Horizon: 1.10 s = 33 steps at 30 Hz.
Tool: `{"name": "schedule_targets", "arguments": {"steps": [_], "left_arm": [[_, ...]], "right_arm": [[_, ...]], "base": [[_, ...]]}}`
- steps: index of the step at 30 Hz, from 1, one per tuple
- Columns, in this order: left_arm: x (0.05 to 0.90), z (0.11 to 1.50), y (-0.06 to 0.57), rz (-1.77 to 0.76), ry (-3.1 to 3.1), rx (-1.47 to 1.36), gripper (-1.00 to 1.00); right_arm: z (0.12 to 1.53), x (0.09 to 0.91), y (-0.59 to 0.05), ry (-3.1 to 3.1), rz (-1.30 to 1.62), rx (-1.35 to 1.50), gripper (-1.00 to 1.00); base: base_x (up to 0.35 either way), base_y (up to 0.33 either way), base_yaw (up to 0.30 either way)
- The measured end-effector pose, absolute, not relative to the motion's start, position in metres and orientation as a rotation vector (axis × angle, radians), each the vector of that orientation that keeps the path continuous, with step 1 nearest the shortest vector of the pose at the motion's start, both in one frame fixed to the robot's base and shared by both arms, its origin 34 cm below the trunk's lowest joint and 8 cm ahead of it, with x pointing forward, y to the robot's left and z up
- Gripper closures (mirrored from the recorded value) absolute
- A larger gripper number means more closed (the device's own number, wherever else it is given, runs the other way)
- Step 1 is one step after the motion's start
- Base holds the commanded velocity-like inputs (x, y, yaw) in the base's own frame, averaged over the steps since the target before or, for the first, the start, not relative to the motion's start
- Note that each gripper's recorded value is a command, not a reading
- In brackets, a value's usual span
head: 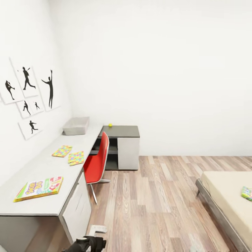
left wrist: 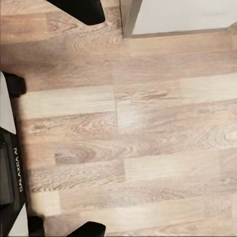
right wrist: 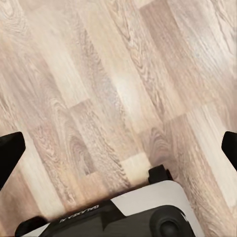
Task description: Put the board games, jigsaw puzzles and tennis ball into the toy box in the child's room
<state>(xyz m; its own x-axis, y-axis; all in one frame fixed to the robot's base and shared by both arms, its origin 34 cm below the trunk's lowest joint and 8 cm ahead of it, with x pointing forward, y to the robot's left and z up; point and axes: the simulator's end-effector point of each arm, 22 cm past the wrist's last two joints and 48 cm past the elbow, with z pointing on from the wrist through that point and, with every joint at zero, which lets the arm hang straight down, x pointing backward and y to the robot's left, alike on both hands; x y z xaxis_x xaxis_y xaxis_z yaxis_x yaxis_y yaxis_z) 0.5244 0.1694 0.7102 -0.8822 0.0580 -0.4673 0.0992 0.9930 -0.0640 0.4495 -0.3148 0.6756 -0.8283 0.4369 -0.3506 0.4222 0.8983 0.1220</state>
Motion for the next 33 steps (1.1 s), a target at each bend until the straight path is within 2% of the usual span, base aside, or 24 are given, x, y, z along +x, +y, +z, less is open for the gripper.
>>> {"name": "schedule_targets", "arguments": {"steps": [6,15,21,24,25,27,33], "left_arm": [[0.579,0.759,0.149,-0.147,2.647,0.145,-1.0],[0.608,0.79,0.141,-0.218,2.599,0.15,-1.0],[0.628,0.838,0.158,-0.243,2.624,0.126,-1.0],[0.629,0.857,0.167,-0.317,2.613,0.133,-1.0],[0.624,0.872,0.164,-0.456,2.586,0.173,-1.0],[0.621,0.879,0.159,-0.545,2.569,0.194,-1.0],[0.615,0.888,0.148,-0.654,2.548,0.227,-1.0]], "right_arm": [[0.73,0.523,-0.308,2.659,0.157,0.591,-1.0],[0.765,0.564,-0.309,2.584,0.169,0.545,-1.0],[0.777,0.574,-0.31,2.57,0.176,0.536,-1.0],[0.778,0.573,-0.31,2.574,0.177,0.534,-1.0],[0.778,0.573,-0.309,2.58,0.171,0.52,-1.0],[0.777,0.572,-0.309,2.582,0.171,0.52,-1.0],[0.778,0.573,-0.309,2.577,0.178,0.529,-1.0]], "base": [[0.113,-0.16,-0.217],[0.022,-0.018,-0.124],[0.001,-0.001,-0.019],[0.041,0.0,-0.004],[0.152,0.0,-0.001],[0.224,0.0,-0.001],[0.289,0.0,0.0]]}}
